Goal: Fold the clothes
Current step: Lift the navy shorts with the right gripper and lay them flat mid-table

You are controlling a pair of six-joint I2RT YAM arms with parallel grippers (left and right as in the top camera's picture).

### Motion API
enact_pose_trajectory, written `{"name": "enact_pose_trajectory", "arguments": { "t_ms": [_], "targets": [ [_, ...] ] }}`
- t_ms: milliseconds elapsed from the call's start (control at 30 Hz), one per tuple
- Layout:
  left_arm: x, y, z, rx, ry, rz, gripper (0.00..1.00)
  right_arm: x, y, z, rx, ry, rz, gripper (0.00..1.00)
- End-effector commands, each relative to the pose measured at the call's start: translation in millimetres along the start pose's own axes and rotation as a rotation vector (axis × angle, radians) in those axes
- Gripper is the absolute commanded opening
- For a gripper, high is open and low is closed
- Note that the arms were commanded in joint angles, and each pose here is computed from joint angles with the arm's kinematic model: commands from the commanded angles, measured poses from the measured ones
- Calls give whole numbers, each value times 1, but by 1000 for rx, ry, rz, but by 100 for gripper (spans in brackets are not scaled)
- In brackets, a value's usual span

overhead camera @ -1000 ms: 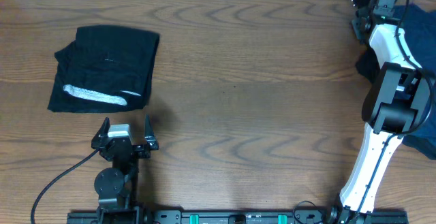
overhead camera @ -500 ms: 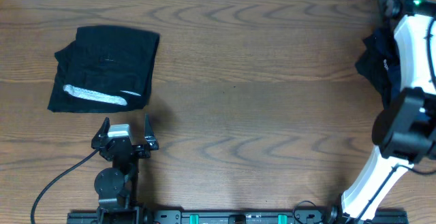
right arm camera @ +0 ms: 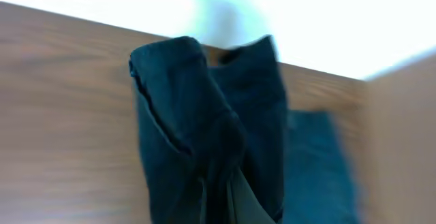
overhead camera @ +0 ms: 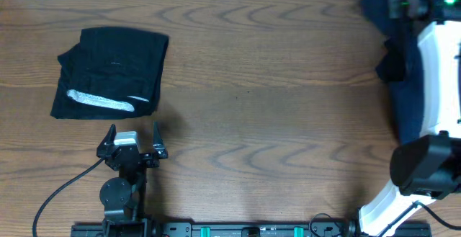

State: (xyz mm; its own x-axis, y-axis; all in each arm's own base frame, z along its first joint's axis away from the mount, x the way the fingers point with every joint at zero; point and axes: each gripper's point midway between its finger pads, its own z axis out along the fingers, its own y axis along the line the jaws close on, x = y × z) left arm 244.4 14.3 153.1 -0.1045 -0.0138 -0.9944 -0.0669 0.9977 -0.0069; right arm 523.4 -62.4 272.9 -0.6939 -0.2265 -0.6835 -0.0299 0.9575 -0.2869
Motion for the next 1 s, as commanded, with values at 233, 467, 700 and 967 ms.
{"name": "enact_pose_trajectory", "arguments": {
  "t_ms": [233,467,700,967],
  "targets": [
    [16,3,1,-18,47,15,98,27,266,30,-593,188,106,1],
    [16,3,1,-18,47,15,98,106,409,30,-751,365,-104,1],
    [16,3,1,-18,47,15,98,142,488,-23,-894,396,-269,14],
    [16,3,1,-18,47,15,98,105,468,-56,-916,295,-294,70]
  ]
}}
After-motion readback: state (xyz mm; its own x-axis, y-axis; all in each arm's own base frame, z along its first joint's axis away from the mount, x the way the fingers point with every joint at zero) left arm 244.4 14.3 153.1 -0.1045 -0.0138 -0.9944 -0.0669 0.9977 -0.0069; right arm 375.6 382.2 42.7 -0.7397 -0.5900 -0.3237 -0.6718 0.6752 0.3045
